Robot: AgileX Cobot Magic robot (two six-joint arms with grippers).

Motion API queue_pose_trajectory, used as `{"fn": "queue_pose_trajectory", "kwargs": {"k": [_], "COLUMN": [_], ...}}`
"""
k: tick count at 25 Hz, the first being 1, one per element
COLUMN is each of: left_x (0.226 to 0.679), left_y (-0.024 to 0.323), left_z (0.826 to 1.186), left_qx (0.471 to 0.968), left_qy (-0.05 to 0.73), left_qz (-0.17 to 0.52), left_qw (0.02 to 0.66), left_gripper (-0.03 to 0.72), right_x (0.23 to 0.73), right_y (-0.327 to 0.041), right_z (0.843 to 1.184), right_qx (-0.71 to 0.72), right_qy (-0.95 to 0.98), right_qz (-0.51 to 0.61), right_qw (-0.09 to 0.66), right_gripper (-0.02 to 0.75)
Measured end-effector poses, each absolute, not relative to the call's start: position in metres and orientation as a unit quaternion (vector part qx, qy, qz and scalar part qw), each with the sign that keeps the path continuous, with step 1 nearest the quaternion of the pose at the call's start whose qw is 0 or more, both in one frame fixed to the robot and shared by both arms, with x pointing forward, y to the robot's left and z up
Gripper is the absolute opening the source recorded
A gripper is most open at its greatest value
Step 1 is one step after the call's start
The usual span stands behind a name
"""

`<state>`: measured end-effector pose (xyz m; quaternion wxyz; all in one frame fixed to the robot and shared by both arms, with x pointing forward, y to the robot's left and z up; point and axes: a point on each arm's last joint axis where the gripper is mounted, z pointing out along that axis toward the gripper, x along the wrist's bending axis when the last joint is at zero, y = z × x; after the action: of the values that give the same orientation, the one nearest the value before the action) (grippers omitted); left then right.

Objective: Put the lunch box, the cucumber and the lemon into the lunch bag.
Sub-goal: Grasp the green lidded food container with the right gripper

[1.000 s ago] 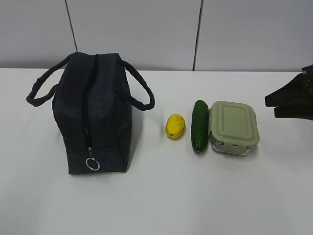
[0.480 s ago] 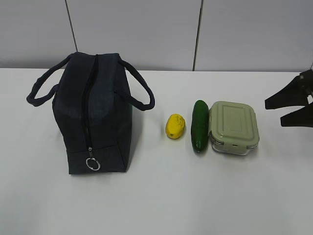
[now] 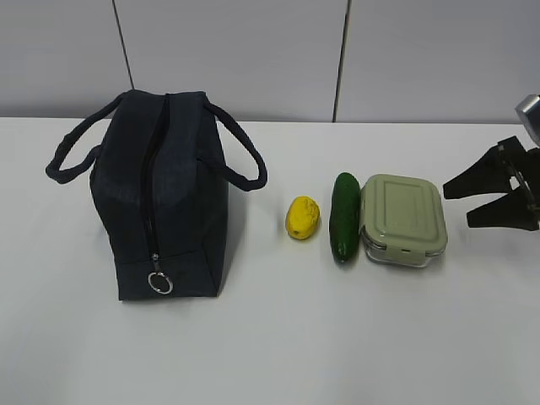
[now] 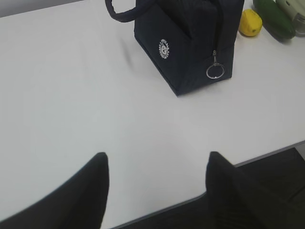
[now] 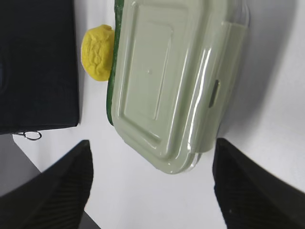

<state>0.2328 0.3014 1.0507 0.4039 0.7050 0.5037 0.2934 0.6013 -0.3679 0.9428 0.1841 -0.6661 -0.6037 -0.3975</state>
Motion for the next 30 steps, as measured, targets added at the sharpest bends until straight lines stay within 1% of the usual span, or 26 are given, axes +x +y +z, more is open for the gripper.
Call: {"fn": "queue_pose_trajectory", "kwargs": {"k": [12, 18, 24, 30], "left_x": [0.233, 0.233, 0.233, 0.233], "left_y": [0.301, 0.301, 0.301, 0.301], "left_z": [1.051, 1.051, 1.051, 1.051], "left_qx": [0.705, 0.705, 0.705, 0.705], "left_qy": [0.504, 0.504, 0.504, 0.504], "left_qz": [0.293, 0.293, 0.293, 0.293], "left_qw": [0.404, 0.404, 0.404, 0.404], "left_gripper": [0.447, 0.447, 0.447, 0.447], "right_x": [0.613, 0.619, 0.626, 0.633], "right_y": [-0.368, -0.368, -0.37, -0.372], "right_z": [0.905, 0.899, 0.88, 0.879], "right_qx": [-0.658, -0.652, -0.656, -0.65], "right_qy": [-0.585, -0.572, -0.563, -0.566], "right_qz": [-0.423, -0.451, -0.452, -0.463], "right_qw": [0.214, 0.21, 0.219, 0.21], "right_gripper": [0.582, 0.582, 0.582, 0.582]}}
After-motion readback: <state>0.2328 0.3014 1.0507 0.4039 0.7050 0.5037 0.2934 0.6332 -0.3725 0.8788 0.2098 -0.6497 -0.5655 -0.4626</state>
